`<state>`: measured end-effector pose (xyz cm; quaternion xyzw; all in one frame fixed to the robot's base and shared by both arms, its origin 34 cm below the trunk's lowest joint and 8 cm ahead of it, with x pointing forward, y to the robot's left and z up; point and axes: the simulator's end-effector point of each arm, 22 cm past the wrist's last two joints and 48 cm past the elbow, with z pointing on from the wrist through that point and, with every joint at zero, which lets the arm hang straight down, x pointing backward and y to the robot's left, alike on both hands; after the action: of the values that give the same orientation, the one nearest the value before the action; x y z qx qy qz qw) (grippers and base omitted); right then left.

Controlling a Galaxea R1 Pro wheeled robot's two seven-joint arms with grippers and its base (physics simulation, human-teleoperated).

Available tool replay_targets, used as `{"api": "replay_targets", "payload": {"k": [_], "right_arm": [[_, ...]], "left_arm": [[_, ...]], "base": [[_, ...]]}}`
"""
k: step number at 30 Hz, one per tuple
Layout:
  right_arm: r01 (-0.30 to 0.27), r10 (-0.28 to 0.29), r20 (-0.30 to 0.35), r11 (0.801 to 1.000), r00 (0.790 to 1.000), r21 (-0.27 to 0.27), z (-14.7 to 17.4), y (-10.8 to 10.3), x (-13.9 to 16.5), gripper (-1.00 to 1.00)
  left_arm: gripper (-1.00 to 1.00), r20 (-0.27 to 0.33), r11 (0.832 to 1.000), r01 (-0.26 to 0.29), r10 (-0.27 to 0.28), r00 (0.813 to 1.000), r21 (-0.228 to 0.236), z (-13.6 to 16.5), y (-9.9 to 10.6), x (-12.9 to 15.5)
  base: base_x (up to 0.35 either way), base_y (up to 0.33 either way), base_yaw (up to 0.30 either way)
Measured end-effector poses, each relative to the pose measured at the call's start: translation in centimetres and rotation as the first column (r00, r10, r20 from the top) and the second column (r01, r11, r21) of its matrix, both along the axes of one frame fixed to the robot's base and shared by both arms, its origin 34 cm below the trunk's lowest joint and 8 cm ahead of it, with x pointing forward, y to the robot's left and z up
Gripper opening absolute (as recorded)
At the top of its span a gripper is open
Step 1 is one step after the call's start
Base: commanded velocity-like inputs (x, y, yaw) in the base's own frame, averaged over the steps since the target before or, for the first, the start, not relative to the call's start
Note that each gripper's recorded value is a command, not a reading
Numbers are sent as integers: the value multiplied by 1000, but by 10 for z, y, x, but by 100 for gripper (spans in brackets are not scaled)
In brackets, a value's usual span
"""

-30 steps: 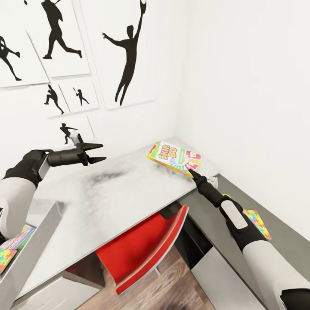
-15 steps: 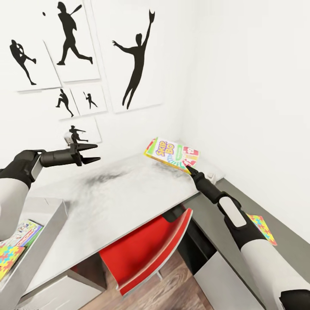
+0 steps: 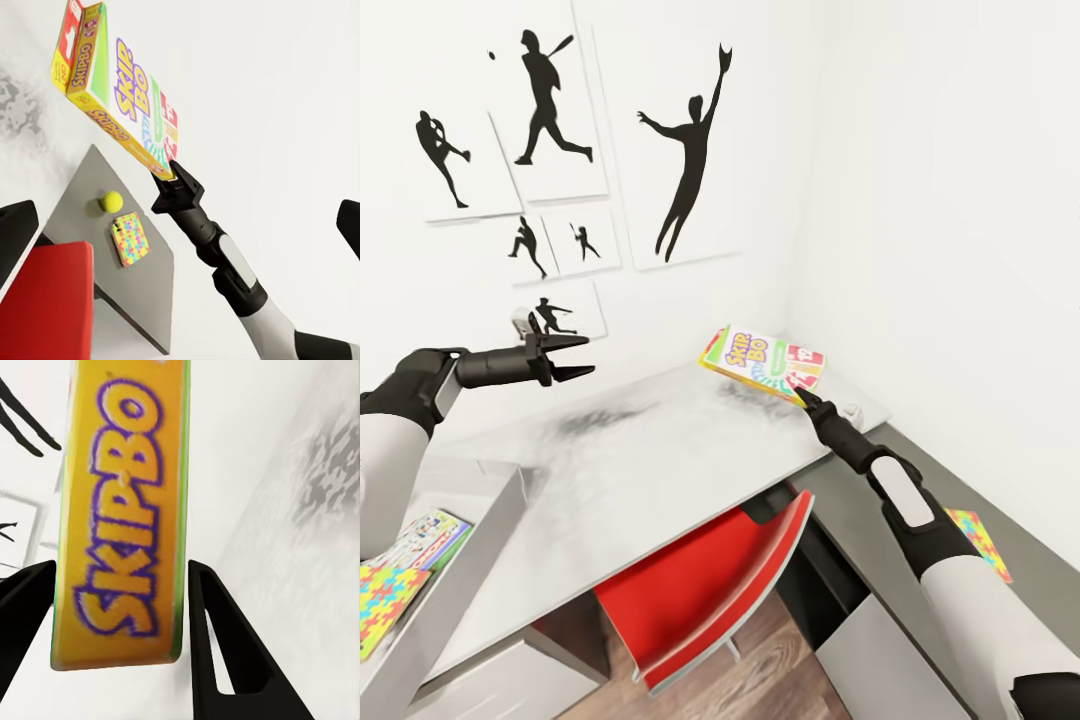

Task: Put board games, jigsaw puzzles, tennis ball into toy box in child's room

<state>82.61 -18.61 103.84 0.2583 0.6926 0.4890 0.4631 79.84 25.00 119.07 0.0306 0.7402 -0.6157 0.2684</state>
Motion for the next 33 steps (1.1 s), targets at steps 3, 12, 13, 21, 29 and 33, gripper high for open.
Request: {"api": "replay_targets", "payload": {"k": [3,12,13,21,29,33], "right_arm": [[1,-1,6,1000,1000,-3,4,-3,0,-100],[1,-1,21,1000,1000,-4,14,-3,-1,-100],[1,-1,23,1000,1000,-5,15,-3,-1,-100],[1,0,35,1000,999,-5,24,-3,-2,-100],[-19,19,70,1000,997,-2,46,0,-4,-100],[-51,51,140,999,989,-4,84,9,-5,-100]], "left_arm": [[100,2,1000,3,-3,1000,-1,2,-2,-2],[100,2,1000,6,-6,1000,-1,2,-3,-8],[100,5,1000,6,-6,1000,0,2,-3,-8],[100,-11,1000,3,-3,1000,-1,-10,-2,-19],[100,-64,1000,3,-3,998,-10,-38,-3,-36],[100,-72,1000,0,-1,997,-15,-41,-2,-40]], "base": [[0,0,2],[0,0,0],[0,0,0],[0,0,0],[0,0,2],[0,0,47]]}}
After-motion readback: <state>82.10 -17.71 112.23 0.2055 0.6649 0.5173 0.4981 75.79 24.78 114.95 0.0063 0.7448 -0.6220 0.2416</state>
